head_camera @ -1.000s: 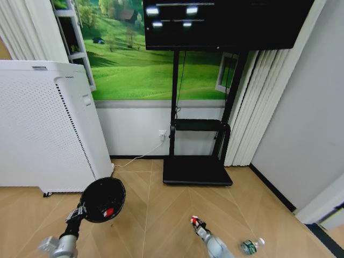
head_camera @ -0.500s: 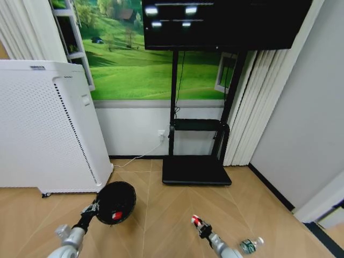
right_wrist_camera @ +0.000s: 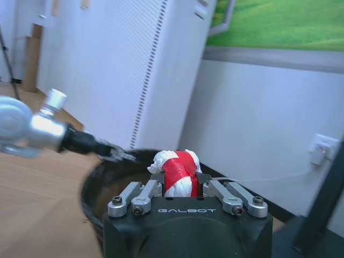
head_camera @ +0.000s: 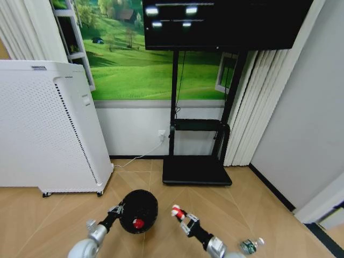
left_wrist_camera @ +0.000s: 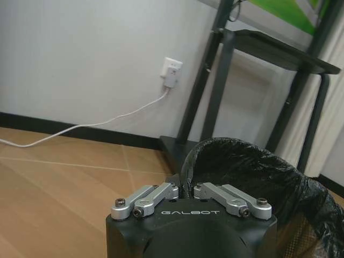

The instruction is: Pick up the trash bin and place the garbage on the floor into it.

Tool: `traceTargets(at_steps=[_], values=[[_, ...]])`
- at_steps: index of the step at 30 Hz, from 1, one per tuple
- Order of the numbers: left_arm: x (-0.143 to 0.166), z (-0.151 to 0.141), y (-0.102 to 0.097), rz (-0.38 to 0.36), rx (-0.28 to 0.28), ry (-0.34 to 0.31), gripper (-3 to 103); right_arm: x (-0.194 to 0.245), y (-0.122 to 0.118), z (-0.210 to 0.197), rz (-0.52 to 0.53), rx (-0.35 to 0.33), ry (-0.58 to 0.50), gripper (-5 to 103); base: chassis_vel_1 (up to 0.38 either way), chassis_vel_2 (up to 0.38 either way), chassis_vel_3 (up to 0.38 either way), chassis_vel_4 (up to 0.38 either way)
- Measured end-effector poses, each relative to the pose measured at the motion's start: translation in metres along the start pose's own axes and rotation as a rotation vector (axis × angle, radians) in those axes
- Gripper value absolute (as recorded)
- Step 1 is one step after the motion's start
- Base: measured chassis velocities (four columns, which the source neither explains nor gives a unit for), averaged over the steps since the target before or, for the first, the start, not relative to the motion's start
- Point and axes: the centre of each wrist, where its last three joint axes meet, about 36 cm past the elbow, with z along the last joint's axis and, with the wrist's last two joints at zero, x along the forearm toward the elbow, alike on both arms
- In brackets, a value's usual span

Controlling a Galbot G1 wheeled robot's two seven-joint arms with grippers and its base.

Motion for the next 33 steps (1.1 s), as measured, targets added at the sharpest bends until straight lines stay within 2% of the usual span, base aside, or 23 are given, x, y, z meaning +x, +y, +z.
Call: traceTargets(at_steps=[1, 4, 5, 7, 8, 10, 13, 18, 21, 26, 29, 31, 32, 33], values=[[0.0, 0.0, 0.0, 0.0, 0.0, 0.0, 6, 0.0, 0.0, 0.0, 0.0, 0.0, 0.0, 28, 0.0, 0.0, 0.0, 0.0], [-0.017, 0.007, -0.014, 0.1, -0.008, 0.029, 6, 0.004, 0.01, -0.003, -0.046, 0.025, -0.008, 28, 0.0, 0.0, 0.0, 0.0], [-0.017, 0.007, -0.014, 0.1, -0.008, 0.029, 6, 0.004, 0.01, -0.003, -0.046, 0.025, -0.008, 28, 0.0, 0.0, 0.0, 0.0], [-0.027, 0.014, -0.028, 0.188, -0.017, 0.054, 6, 0.006, 0.011, 0.004, -0.053, 0.038, 0.004, 28, 0.0, 0.0, 0.0, 0.0], [-0.027, 0.014, -0.028, 0.188, -0.017, 0.054, 6, 0.006, 0.011, 0.004, -0.053, 0.038, 0.004, 28, 0.0, 0.0, 0.0, 0.0], [-0.033, 0.021, -0.039, 0.26, -0.031, 0.077, 6, 0.006, 0.009, 0.008, -0.051, 0.045, 0.012, 28, 0.0, 0.0, 0.0, 0.0], [-0.036, 0.024, -0.05, 0.309, -0.03, 0.086, 6, 0.004, 0.005, 0.013, -0.042, 0.051, 0.019, 28, 0.0, 0.0, 0.0, 0.0], [-0.033, 0.021, -0.061, 0.343, -0.012, 0.087, 6, 0.001, 0.002, 0.019, -0.035, 0.051, 0.027, 28, 0.0, 0.0, 0.0, 0.0], [-0.026, 0.018, -0.077, 0.347, 0.043, 0.075, 6, 0.0, 0.004, 0.027, -0.039, 0.05, 0.043, 28, 0.0, 0.0, 0.0, 0.0], [-0.02, 0.02, -0.086, 0.35, 0.061, 0.076, 6, -0.001, 0.008, 0.03, -0.04, 0.051, 0.046, 26, 0.0, 0.0, 0.0, 0.0], [-0.016, 0.023, -0.088, 0.341, 0.067, 0.078, 6, 0.0, 0.008, 0.031, -0.036, 0.058, 0.049, 42, 0.0, 0.0, 0.0, 0.0], [-0.015, 0.023, -0.088, 0.338, 0.066, 0.077, 6, 0.0, 0.007, 0.03, -0.033, 0.06, 0.048, 42, 0.0, 0.0, 0.0, 0.0], [-0.014, 0.022, -0.087, 0.336, 0.065, 0.076, 6, 0.001, 0.006, 0.028, -0.03, 0.062, 0.045, 52, 0.0, 0.0, 0.0, 0.0], [-0.013, 0.022, -0.087, 0.333, 0.064, 0.074, 6, 0.001, 0.006, 0.028, -0.027, 0.062, 0.044, 52, 0.0, 0.0, 0.0, 0.0]])
